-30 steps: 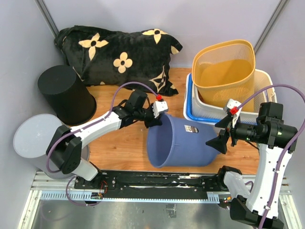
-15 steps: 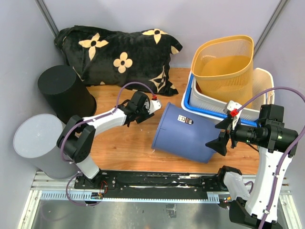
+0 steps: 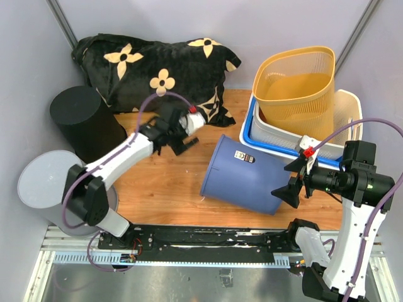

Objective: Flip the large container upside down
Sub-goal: Adjust the container at the center of the board.

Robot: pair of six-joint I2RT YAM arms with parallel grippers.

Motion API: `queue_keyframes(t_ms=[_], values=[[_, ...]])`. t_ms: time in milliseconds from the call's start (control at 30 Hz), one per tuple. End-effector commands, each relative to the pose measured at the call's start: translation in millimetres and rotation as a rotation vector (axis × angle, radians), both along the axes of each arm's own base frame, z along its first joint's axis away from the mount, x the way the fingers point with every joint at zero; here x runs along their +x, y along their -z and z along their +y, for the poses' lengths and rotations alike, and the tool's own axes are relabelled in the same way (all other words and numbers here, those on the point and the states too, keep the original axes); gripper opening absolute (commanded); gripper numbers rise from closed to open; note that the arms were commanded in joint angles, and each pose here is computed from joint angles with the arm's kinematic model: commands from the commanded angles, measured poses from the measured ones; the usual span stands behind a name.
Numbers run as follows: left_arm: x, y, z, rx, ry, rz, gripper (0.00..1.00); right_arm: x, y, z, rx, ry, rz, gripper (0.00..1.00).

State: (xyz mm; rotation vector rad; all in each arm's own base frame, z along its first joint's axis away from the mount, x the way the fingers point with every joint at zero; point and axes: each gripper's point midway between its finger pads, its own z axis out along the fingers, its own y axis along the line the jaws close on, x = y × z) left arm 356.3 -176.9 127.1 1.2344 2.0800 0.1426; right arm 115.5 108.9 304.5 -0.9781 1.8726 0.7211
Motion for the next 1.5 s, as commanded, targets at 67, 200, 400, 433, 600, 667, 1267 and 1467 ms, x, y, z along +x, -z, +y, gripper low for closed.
queue_keyframes(t_ms=[67, 200, 400, 433, 600, 667, 1267, 1467], values=[[20.3, -148.9, 53.9, -0.369, -0.177, -0.004, 0.99, -6.7, -5.2, 4.0, 0.014, -0.004, 0.002, 1.0], [-11.3, -200.7, 48.8, -0.52, -0.088, 0.09, 0.99, -6.8, -4.1, 3.6, 0.012, -0.002, 0.007, 1.0], [-96.8, -192.1, 3.6, -0.726, 0.131, 0.486, 0.99, -6.6, -4.3, 4.3, 0.018, -0.005, 0.01, 1.0], [-108.0, -189.4, -1.1, -0.756, 0.16, 0.543, 0.99, -6.8, -3.7, 4.1, 0.017, -0.005, 0.011, 1.0], [-135.7, -174.6, -12.9, -0.858, 0.193, 0.713, 0.99, -9.2, -0.6, 3.5, 0.005, -0.003, 0.011, 1.0], [-142.5, -168.4, -16.3, -0.892, 0.203, 0.768, 0.99, -10.3, 1.3, 3.5, 0.001, -0.004, 0.011, 1.0], [-114.5, -106.2, -56.2, -0.715, 0.084, 0.821, 0.99, -10.9, 4.8, 1.5, -0.015, 0.003, 0.015, 0.99], [-109.3, -98.6, -76.2, -0.69, 0.091, 0.833, 0.99, -13.0, 7.7, -1.3, -0.038, 0.018, 0.017, 0.99]])
